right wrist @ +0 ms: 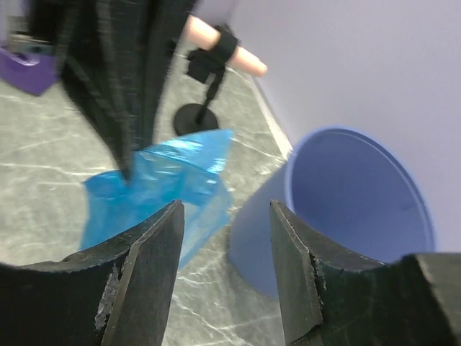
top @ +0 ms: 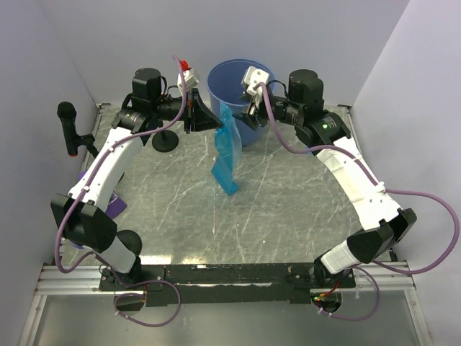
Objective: Put the trash bags into the trash bin
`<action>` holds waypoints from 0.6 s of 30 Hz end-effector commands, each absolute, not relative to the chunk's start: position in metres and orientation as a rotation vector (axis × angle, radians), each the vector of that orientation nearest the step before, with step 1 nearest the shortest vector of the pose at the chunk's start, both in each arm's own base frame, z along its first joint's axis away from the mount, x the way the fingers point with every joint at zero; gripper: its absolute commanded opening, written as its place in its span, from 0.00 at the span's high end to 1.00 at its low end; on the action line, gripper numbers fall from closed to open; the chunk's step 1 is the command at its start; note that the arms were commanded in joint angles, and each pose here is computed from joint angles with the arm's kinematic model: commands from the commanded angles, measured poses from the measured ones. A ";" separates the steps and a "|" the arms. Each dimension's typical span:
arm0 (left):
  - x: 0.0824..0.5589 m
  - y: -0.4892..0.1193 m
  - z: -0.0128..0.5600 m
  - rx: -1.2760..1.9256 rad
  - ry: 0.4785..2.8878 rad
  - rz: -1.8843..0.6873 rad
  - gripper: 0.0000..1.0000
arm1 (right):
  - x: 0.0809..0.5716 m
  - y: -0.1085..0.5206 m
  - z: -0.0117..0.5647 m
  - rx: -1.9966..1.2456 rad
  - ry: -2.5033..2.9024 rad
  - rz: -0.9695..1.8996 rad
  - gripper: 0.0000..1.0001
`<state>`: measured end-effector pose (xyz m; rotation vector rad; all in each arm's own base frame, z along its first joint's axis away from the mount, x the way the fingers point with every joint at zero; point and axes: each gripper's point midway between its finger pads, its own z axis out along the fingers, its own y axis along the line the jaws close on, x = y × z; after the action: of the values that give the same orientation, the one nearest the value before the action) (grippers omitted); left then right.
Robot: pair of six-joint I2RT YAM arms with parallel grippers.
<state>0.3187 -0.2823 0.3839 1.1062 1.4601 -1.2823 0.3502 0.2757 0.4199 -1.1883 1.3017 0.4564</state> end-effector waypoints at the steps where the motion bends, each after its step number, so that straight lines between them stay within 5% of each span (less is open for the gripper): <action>1: 0.311 -0.281 0.408 1.132 1.378 -1.249 0.99 | 0.311 0.282 0.438 -1.252 1.196 0.594 0.43; 18: 0.303 -0.281 0.411 1.177 1.333 -1.261 0.99 | 0.308 0.311 0.423 -1.318 1.189 0.750 0.50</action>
<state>0.3176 -0.2823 0.3843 1.1152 1.4524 -1.2833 0.3137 0.3010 0.4056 -1.3090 1.2570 0.6999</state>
